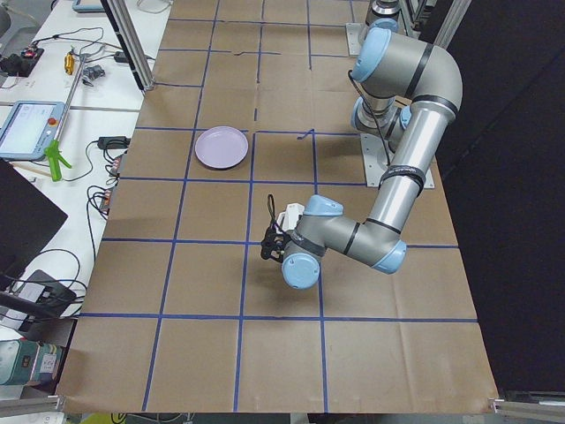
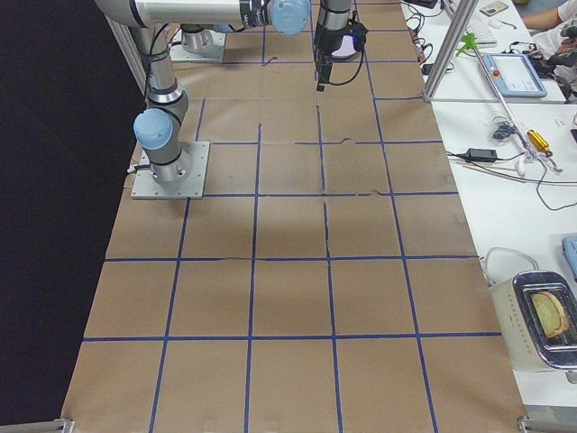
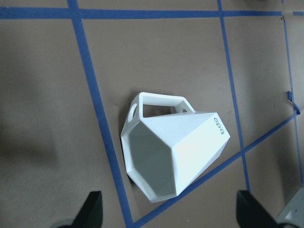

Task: Flip cup and place on plate
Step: 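Lower the left gripper over the white mug and close on its rim, then lift the white mug with the left gripper and rotate it upright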

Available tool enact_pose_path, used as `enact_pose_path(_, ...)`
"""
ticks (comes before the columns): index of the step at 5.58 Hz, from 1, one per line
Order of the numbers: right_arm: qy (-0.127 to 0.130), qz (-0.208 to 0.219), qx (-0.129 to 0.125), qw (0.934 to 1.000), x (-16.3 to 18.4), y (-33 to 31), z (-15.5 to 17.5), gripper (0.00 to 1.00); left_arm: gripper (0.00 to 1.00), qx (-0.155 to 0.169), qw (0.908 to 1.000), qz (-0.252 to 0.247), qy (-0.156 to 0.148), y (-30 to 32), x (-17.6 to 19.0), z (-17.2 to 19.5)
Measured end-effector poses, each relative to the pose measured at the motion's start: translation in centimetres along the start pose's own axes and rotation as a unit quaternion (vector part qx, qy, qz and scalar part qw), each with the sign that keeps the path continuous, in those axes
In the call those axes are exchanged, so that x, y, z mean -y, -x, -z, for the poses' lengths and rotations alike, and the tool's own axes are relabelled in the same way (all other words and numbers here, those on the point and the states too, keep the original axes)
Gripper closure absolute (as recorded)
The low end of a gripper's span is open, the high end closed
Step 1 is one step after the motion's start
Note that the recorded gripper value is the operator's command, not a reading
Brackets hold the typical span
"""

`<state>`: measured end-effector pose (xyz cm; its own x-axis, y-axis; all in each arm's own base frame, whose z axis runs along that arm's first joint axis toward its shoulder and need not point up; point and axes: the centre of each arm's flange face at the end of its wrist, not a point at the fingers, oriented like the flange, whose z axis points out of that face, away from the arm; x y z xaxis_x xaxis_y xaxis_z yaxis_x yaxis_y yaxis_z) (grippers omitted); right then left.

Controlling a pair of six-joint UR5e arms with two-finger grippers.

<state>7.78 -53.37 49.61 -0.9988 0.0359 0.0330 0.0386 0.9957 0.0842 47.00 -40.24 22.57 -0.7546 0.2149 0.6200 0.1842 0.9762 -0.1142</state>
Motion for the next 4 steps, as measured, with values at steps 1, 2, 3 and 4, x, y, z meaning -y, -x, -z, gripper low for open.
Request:
enact_pose_path(1,0.0,0.0,0.0,1.0,0.0,0.0,0.0,0.0,0.02,-0.032,0.9995,-0.006,-0.003,0.5,-0.2,-1.6)
enact_pose_path(2,0.0,0.0,0.0,1.0,0.0,0.0,0.0,0.0,0.02,-0.068,0.9976,-0.013,-0.007,0.9,-0.4,-3.1)
enact_pose_path(3,0.0,0.0,0.0,1.0,0.0,0.0,0.0,0.0,0.05,-0.092,0.9955,-0.018,-0.012,1.1,-0.5,-4.1)
enact_pose_path(4,0.0,0.0,0.0,1.0,0.0,0.0,0.0,0.0,0.11,-0.107,0.9938,-0.027,-0.015,1.2,-0.5,-4.8)
